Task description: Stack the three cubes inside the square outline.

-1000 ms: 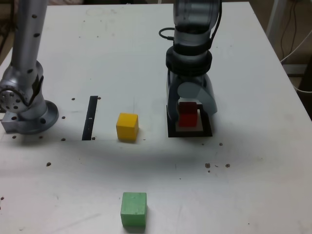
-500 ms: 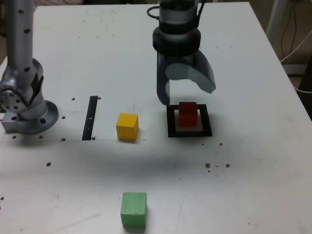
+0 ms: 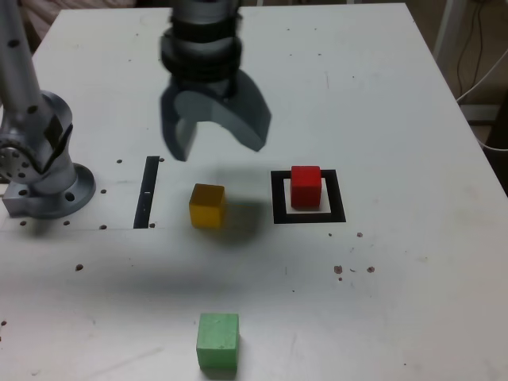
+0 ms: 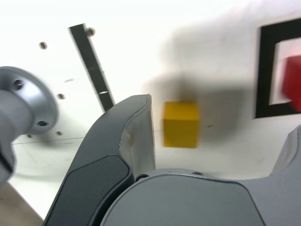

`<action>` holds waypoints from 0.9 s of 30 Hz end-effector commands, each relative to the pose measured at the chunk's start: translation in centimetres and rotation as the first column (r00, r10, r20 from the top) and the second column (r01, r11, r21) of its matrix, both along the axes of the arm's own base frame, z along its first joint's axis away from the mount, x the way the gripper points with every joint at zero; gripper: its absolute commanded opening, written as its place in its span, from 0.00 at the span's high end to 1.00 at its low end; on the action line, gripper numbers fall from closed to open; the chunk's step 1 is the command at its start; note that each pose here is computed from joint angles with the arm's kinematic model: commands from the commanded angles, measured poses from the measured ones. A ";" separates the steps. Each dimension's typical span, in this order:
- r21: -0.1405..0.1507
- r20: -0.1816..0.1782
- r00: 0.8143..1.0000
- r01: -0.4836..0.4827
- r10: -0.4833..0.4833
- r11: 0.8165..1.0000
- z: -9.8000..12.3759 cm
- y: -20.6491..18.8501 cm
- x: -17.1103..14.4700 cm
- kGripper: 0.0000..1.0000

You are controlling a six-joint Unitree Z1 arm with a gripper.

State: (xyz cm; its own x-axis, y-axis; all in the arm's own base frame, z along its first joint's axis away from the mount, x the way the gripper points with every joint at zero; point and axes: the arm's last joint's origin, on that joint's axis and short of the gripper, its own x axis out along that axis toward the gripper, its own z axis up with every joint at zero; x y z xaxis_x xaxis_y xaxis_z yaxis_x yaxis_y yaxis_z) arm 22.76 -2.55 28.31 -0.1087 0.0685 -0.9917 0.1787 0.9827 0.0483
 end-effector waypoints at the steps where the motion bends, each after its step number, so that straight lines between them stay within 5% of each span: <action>1: 0.002 0.034 0.999 0.000 -0.001 1.000 0.3 -0.4 -1.2 0.01; 5: 0.015 0.066 0.998 -0.020 0.019 1.000 0.0 -0.9 -3.0 0.01; 13: 0.006 0.069 0.997 -0.023 0.023 1.000 -1.7 -1.9 -4.0 0.03; 21: -0.011 -0.013 1.000 0.014 -0.014 1.000 -3.6 -2.4 -2.9 0.06; 27: -0.017 -0.039 0.999 0.021 -0.021 1.000 -4.8 -2.7 -1.8 0.09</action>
